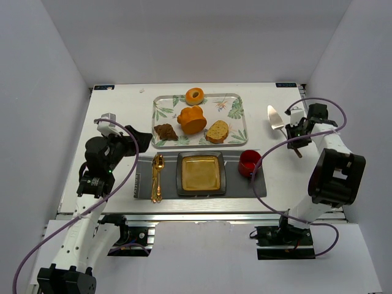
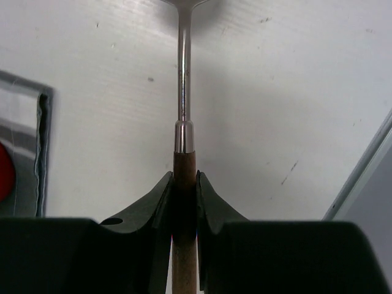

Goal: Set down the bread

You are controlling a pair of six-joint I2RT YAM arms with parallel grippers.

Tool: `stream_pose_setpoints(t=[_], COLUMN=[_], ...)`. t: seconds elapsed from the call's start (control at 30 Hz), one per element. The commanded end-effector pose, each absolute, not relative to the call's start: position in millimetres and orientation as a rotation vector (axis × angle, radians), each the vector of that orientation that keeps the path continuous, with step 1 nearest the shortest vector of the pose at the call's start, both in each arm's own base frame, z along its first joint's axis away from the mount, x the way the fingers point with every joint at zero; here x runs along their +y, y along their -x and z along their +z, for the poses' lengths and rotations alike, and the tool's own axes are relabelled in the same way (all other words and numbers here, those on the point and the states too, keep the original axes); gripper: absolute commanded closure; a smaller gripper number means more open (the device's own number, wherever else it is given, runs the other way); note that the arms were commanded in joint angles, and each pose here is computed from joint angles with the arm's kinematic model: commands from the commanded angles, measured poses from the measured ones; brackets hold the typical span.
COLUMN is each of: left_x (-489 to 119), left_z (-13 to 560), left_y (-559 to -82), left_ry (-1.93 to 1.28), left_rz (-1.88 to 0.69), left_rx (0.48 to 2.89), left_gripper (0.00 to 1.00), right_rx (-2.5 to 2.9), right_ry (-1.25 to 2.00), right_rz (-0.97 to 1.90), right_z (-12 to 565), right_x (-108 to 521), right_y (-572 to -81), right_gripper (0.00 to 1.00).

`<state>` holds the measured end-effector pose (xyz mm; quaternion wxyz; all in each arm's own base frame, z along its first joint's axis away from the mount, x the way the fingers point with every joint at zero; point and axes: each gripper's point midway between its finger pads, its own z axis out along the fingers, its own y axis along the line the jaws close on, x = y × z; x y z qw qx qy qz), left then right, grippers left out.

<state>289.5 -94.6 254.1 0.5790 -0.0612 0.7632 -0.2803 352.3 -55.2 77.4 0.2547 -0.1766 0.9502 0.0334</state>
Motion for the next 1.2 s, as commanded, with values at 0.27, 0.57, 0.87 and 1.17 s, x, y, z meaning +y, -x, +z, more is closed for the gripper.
stream_pose_setpoints(t=[0.27, 0.57, 0.87, 1.17], left_x=[-99.3, -100.3, -99.1, -98.5], left_z=[284.8, 291.5, 290.5, 290.1], left_y=[-290.3, -289.0, -283.2, -280.1], left_ry=[0.14, 0.155, 0.163, 0.168], left_rz=[-0.703, -0.723, -0.723, -0.726], left_rx=[1.703, 1.688, 1.69, 1.682], left_gripper=[0.07, 0.07, 0.07, 0.07], right_rx=[2.551, 2.559, 2.558, 2.556], right_ry=[0.479, 0.493, 0.493, 0.49], right_rz=[0.116, 0.101, 0.088, 0.089], right_z=[66.2, 56.3, 53.5, 53.2], right_x=[-63.8, -69.4, -72.5, -72.4], right_y=[-404.9, -420.7, -427.7, -425.8], right_gripper=[0.84, 0.73, 0.71, 0.64])
